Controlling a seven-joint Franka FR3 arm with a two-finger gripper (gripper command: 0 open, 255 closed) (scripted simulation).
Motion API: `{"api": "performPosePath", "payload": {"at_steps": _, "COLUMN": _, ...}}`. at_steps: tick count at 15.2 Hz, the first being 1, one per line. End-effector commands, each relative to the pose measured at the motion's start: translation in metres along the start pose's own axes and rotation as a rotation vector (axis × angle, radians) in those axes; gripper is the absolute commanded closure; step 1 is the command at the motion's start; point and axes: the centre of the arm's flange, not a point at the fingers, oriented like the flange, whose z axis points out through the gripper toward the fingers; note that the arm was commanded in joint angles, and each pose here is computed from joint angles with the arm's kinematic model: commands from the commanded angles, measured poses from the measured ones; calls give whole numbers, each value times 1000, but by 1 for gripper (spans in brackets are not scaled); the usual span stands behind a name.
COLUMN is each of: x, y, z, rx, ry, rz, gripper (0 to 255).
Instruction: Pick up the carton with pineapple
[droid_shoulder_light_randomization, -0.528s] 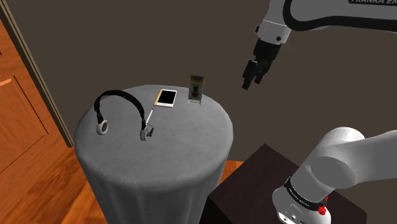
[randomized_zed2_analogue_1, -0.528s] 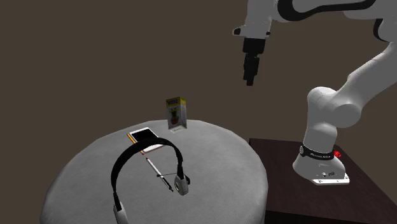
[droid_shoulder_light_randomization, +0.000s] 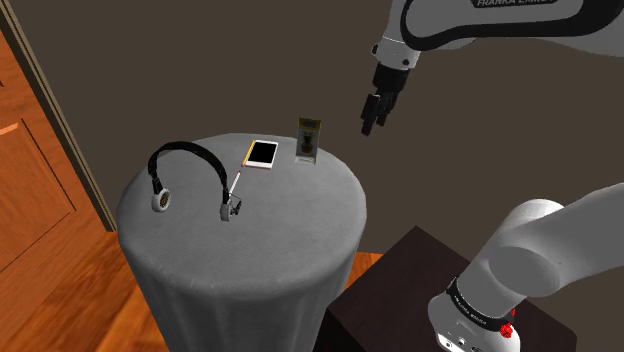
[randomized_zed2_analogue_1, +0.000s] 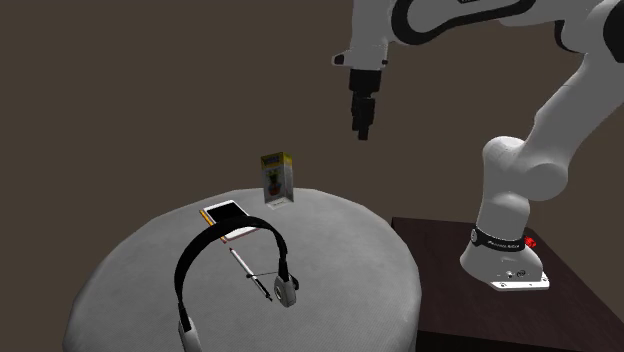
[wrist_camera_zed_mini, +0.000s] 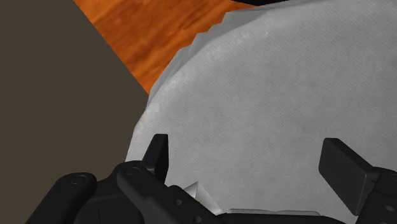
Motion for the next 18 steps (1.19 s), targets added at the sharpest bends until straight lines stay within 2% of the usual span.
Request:
{"api": "performPosePath", "payload": {"at_steps": 1, "x": 25, "y": 10, "z": 8, "rx": 0, "ry": -7, "rz": -49, "gripper": 0}}
{"api": "performPosePath", "payload": {"at_steps": 15, "x": 203, "y": 41, "z": 71, "rx": 5, "ry": -60, "rz": -375, "gripper": 0}}
{"api": "performPosePath", "payload": {"at_steps": 18, "x": 207, "y": 41, "z": 84, "rx": 6, "ry": -61, "rz": -384, "gripper": 0}}
